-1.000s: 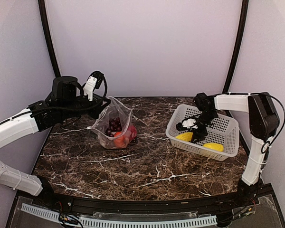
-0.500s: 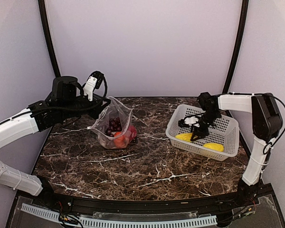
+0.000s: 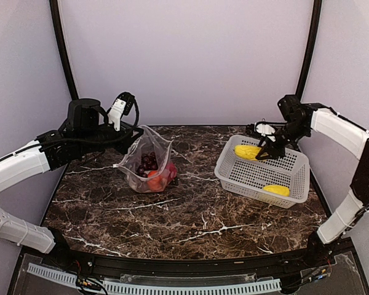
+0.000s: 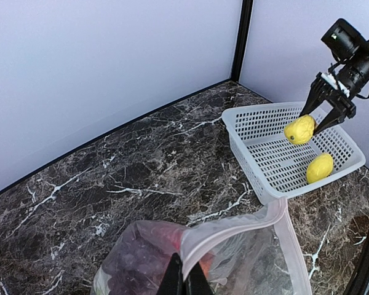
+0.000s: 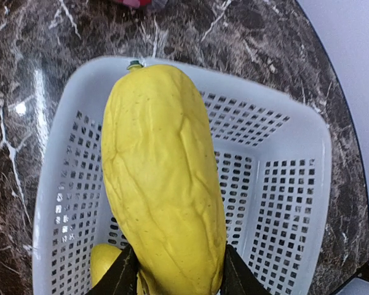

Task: Place the food in the zip-top bag and seal the zipper
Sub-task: Pick up the fake fruit from the bin, then place the fake fruit in the zipper food storage bag.

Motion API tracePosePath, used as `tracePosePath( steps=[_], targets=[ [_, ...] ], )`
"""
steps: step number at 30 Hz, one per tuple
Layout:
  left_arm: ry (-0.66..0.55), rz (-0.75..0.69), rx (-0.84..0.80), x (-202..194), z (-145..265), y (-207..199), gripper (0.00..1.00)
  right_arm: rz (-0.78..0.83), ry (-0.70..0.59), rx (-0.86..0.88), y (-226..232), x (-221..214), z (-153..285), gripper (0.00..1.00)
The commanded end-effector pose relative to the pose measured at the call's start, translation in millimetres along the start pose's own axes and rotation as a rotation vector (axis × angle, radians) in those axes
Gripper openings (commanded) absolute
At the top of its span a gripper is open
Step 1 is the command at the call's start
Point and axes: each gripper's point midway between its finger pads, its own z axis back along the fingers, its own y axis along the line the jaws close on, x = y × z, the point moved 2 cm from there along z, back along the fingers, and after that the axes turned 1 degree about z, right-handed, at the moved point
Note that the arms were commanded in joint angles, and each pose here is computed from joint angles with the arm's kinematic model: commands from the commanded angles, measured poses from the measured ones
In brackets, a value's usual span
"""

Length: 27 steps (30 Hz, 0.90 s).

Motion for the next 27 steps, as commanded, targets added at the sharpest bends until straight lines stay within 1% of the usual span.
tracePosePath(
  steps=[1, 4, 7, 10, 13, 17, 20, 27],
  targets=[
    [-0.019, 0.003, -0.011, 3.9, 4.6, -0.3, 0.01, 0.02, -0.189, 0.027, 18.7, 68.6, 37.1, 0.38],
    [-0.023, 0.002, -0.027, 2.9, 1.9, -2.6, 0.01, 0.082, -0.247, 0.051, 30.6, 107.5, 43.4, 0.38],
    [0.004, -0.014, -0.049, -0.4, -5.2, -5.8, 0.01, 0.145, -0.314, 0.097, 47.5, 149.3, 47.6, 0.38],
    [0.018, -0.034, -0.121, -1.4, -10.0, -16.6, 0.01, 0.215, -0.408, 0.154, 69.6, 195.1, 58.2, 0.38],
    [0.013, -0.026, -0.169, -1.2, -12.8, -23.8, 0.01, 0.281, -0.469, 0.226, 96.5, 229.5, 62.2, 0.39],
    [0.001, -0.031, -0.18, 0.3, -10.9, -25.5, 0.01, 0.386, -0.481, 0.273, 126.9, 256.3, 52.6, 0.39],
    [-0.022, -0.045, -0.166, 3.2, -5.3, -23.5, 0.01, 0.44, -0.468, 0.283, 137.6, 268.3, 38.1, 0.39],
    [-0.056, -0.055, -0.149, 7.6, 3.9, -20.8, 0.01, 0.483, -0.549, 0.343, 153.0, 303.7, 27.4, 0.39]
  ],
)
